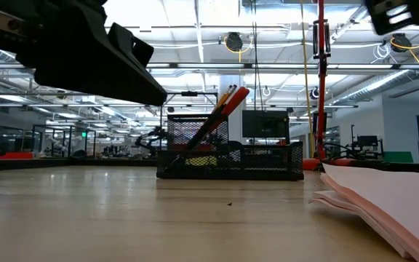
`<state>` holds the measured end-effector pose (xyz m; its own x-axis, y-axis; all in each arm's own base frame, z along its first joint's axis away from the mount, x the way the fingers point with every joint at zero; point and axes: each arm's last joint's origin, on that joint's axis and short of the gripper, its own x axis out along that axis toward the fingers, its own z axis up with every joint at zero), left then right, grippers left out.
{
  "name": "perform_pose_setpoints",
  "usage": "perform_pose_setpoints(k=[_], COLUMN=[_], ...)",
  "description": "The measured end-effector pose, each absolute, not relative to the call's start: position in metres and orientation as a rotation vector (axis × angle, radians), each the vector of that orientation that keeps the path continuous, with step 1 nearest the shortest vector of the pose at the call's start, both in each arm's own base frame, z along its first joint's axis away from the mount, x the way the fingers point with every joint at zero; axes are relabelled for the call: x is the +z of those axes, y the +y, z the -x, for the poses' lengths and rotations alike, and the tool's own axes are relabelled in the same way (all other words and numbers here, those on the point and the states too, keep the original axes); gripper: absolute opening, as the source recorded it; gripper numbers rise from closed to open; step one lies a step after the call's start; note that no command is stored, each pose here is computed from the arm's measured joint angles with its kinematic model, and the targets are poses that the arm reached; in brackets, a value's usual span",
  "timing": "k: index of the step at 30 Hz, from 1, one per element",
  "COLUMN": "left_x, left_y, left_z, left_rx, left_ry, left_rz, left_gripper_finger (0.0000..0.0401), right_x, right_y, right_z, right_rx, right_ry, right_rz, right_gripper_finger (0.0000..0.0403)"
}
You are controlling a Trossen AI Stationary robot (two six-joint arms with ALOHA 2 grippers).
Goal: Pick and place office supplies into organizer
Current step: Put the black pen into the black desk organizer
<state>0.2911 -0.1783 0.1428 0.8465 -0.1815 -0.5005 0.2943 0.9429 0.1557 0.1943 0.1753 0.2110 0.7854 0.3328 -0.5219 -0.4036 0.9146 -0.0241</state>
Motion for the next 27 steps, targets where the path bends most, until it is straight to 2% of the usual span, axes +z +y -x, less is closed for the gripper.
perform_pose_setpoints(k=[9, 19, 27], left_x=[0.143, 0.143, 0.143], left_y=[-0.178, -0.178, -0.178], left_z=[-0.291, -0.291, -0.291], left_rx=[-0.252, -0.247, -0.245], left_ry=[0.501, 0.504, 0.507], left_rz=[-0.228, -0.208, -0.199], left_gripper_finger=[0.0031, 0.0003, 0.0027], right_x=[0.226, 0.182, 0.159], right_y=[0.201, 0.223, 0.237], right_z=[-0.198, -0.202, -0.192], right_rx=[0.506, 0.557, 0.535], right_ry=[1.013, 1.386, 1.511], right_rz=[0.001, -0.208, -0.185], right_gripper_finger=[0.0160, 0.0160, 0.0160])
